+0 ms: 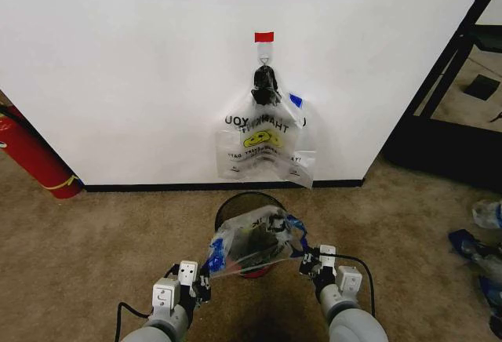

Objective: Pick up the garbage bag from the wall and place it over the trash bin.

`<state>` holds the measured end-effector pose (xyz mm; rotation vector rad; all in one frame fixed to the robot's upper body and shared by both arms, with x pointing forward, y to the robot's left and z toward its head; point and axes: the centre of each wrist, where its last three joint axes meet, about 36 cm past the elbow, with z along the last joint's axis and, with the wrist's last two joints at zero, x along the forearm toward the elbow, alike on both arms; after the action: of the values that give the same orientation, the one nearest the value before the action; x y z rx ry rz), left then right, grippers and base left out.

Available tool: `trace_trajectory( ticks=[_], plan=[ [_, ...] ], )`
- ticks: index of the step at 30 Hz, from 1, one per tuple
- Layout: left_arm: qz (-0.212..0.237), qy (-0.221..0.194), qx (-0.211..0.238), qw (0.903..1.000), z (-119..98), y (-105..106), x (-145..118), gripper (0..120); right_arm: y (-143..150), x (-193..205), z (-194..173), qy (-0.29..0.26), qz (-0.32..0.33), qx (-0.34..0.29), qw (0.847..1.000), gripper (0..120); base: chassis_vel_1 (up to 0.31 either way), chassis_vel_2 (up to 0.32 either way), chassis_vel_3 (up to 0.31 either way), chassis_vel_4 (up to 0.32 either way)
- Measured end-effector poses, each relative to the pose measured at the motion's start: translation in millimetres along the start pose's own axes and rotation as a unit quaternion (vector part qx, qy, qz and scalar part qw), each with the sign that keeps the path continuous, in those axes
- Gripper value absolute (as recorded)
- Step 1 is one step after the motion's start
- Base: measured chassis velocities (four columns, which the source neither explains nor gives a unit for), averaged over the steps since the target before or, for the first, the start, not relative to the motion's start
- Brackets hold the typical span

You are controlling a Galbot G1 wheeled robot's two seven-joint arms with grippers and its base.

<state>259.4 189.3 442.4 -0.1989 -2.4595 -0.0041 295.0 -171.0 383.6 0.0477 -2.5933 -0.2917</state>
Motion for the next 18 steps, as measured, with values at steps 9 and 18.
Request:
trace_trajectory(
  ticks=[9,18],
  plan=[
    [-0.001,-0.002,-0.010,0.9999,-5,-2,-29,0,-8,-29,-6,0.007,0.009,-0.009,1.000,0,0.000,0.000,0.000,0.000],
    [0.004,-0.031,-0.004,0.9995,-8,-1,-33,0,-12,-43,-2,-0.011,-0.002,-0.012,1.000,0,0.000,0.000,0.000,0.000]
  ],
)
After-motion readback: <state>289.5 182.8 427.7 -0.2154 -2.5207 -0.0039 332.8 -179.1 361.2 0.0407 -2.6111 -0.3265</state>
